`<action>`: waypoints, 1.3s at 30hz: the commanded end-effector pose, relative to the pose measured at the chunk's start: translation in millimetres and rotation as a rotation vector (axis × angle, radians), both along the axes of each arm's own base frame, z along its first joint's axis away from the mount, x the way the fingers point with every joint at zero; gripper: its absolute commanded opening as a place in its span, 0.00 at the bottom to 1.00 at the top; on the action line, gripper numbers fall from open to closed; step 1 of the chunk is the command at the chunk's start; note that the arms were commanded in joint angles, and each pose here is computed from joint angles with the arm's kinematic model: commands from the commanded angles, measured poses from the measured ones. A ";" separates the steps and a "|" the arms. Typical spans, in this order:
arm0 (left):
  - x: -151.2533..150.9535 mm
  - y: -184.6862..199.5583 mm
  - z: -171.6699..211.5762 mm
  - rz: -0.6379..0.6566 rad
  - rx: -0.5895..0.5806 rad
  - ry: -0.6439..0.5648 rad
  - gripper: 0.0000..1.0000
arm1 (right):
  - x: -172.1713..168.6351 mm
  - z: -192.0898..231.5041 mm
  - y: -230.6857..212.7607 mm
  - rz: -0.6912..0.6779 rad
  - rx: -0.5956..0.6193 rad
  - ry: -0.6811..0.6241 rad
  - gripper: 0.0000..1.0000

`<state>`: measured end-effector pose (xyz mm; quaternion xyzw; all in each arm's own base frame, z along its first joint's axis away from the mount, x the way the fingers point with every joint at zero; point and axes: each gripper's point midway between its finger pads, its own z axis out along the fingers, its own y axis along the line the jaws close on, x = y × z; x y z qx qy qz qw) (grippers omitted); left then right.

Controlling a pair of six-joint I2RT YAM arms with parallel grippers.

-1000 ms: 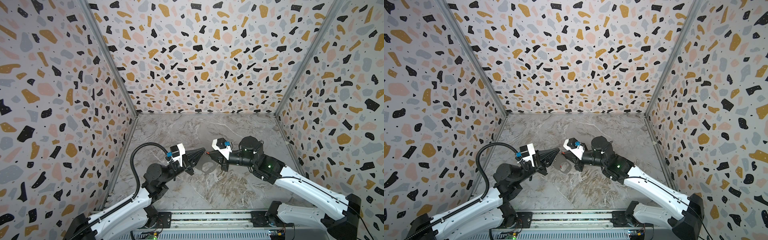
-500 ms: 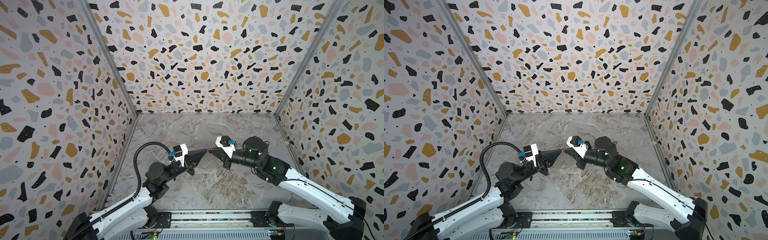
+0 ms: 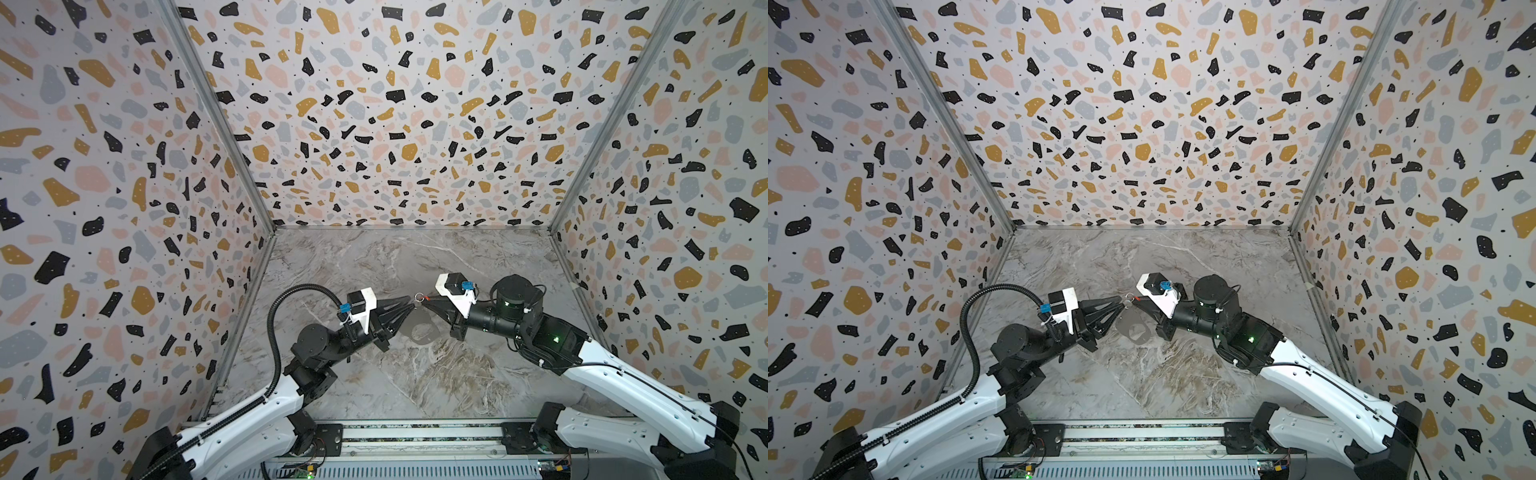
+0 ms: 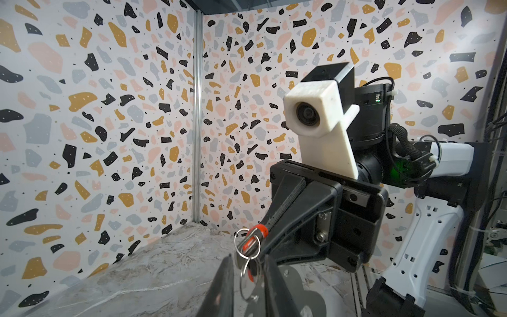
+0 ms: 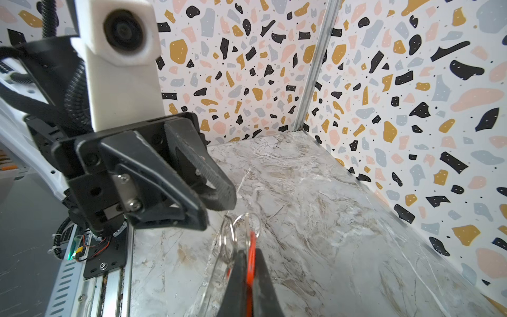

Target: Put the keys on the keyring

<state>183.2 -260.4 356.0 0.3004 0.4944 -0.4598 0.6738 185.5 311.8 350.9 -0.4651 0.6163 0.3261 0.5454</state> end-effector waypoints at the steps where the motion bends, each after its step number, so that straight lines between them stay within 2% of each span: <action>1: -3.5 6.4 9.9 0.024 -0.022 -0.044 0.26 | -3.8 44.2 -9.8 -0.019 0.087 -0.080 0.00; 16: 0.5 0.4 6.4 0.023 0.018 -0.039 0.34 | -11.0 50.9 -8.8 0.021 0.098 -0.104 0.00; 26: 3.3 -10.7 15.9 0.003 0.058 -0.075 0.36 | -18.5 47.9 -4.2 0.076 0.090 -0.100 0.00; 30: 2.2 -10.9 17.7 -0.002 0.055 -0.082 0.30 | -17.9 47.8 -4.3 0.073 0.087 -0.102 0.00; 34: -0.3 -8.4 19.6 -0.002 0.042 -0.091 0.19 | -15.8 45.9 -4.1 0.064 0.081 -0.100 0.00; 39: -3.6 -4.1 22.8 0.003 0.026 -0.103 0.12 | -14.3 42.3 -3.0 0.061 0.071 -0.095 0.00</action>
